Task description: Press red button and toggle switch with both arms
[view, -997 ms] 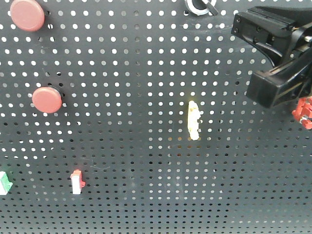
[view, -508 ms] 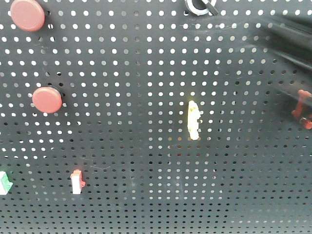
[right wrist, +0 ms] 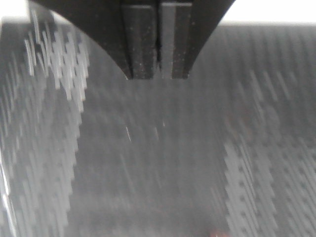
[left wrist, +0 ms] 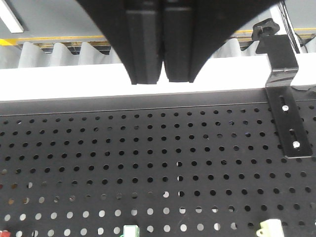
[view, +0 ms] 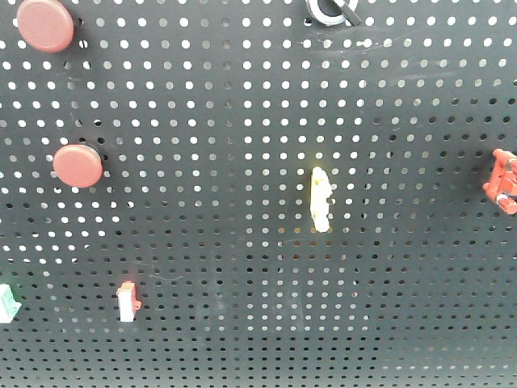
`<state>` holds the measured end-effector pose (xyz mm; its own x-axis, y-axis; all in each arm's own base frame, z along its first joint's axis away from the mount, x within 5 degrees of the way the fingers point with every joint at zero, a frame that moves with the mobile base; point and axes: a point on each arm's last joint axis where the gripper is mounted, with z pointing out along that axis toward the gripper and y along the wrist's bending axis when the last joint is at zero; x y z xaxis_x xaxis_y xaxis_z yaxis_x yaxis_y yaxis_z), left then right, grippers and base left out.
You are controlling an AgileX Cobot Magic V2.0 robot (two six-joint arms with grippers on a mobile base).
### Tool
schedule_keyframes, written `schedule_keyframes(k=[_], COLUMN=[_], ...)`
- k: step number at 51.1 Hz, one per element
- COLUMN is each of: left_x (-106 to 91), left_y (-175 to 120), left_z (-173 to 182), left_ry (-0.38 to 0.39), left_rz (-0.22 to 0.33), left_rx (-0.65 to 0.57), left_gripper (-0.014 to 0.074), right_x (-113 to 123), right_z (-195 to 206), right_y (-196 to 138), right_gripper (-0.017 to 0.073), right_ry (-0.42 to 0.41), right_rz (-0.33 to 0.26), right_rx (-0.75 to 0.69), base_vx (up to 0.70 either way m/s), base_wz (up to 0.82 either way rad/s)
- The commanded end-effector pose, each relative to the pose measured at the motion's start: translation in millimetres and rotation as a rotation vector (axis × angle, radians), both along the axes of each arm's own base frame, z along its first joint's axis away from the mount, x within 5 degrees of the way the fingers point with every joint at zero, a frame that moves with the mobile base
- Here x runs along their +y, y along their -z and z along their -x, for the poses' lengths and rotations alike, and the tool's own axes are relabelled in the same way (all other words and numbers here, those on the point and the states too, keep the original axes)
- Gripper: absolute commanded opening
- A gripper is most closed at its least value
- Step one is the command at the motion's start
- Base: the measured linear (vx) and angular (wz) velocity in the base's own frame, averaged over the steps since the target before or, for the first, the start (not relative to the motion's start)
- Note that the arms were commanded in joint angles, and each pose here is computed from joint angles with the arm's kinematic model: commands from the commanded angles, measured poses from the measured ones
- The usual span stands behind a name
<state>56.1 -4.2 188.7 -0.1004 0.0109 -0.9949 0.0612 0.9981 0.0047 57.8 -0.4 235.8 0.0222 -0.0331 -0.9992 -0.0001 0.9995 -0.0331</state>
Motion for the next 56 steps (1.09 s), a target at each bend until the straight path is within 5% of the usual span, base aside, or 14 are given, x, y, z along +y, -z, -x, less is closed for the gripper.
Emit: schedule_keyframes(k=[1, 11, 56], left_x=[1.1, 1.0, 1.0], left_y=[3, 3, 3], left_z=[-2, -2, -2], left_ry=[-0.016, -0.015, -0.015], left_rz=[0.018, 0.019, 0.019], left_rx=[-0.042, -0.038, -0.038], left_gripper=[0.0002, 0.0002, 0.0002], right_x=[0, -1, -1], right_z=[4, 2, 2], right_y=[12, 43, 44], right_gripper=[-0.0003, -0.0003, -0.0003], right_ry=[0.006, 0.014, 0.015], right_rz=[-0.002, -0.004, 0.0], right_rx=[-0.086, 0.035, 0.04], base_vx=[0.0, 0.0, 0.0], base_wz=[0.0, 0.0, 0.0])
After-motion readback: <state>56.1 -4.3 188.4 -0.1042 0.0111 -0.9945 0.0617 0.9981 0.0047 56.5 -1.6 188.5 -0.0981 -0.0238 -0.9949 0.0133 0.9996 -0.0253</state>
